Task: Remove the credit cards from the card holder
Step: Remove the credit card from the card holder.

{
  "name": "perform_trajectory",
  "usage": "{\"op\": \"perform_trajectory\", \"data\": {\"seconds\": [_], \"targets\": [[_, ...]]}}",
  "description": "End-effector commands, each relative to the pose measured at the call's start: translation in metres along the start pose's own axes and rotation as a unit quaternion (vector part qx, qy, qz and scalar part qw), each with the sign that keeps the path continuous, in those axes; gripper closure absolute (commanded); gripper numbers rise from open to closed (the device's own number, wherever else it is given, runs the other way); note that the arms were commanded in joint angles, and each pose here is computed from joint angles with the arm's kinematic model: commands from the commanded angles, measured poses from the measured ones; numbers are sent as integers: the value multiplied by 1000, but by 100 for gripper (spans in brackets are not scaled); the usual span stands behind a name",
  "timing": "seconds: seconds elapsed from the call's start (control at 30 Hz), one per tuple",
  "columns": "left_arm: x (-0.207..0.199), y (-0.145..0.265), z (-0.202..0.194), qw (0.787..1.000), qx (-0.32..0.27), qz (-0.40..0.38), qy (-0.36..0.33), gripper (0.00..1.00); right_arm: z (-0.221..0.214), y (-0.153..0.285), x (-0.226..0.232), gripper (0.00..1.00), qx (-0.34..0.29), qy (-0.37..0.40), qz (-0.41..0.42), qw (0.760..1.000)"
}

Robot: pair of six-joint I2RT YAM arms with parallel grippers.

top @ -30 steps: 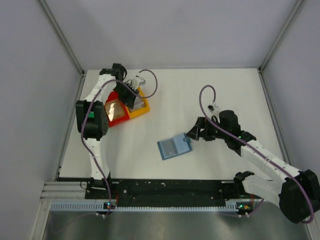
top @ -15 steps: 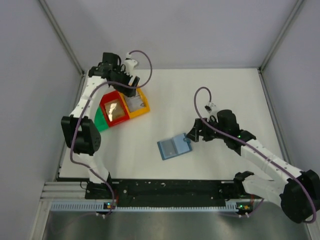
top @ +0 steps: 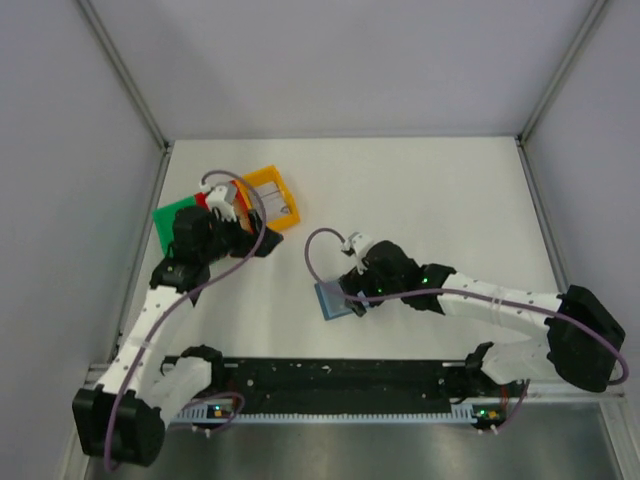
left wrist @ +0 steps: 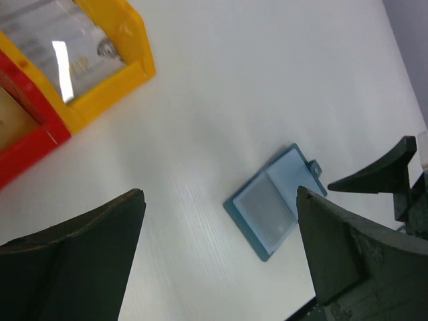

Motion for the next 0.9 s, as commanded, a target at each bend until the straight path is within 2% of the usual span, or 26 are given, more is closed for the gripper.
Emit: {"op": "perform_trajectory", "data": {"seconds": [0.0,0.13,0.27,0.37,0.47,0.57,0.87], "targets": [[-24,3,-30,993,-30,-63,92,2,23,-14,8,25,-39,36,-26,998],[-36,1,-78,986,4,-95,137,2,26,-29,17,35,-37,29,-12,999],[-62,-9,-107,980,31,-133,146,4,27,-42,19,52,-44,-6,-14,999],[-76,-18,-121,974,59,-152,158,5,27,-48,15,55,-43,-55,-11,998],[-85,-29,-130,969,79,-162,168,11,34,-46,13,56,-61,-106,21,992],[-89,-40,-139,967,92,-164,173,23,35,-45,10,57,-60,-127,33,990],[-94,-64,-163,955,127,-169,209,45,14,-55,-4,63,-40,-192,46,979]]}}
Point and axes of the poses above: each gripper's point midway between its finger pads, its own y axis back along the fingers, its own x axis along the line the jaws close on, z = x × y, the point moved 2 cm from there along y, back along the fingers, and after that the axes turned 5 degrees about -y, right-handed, at the moved point
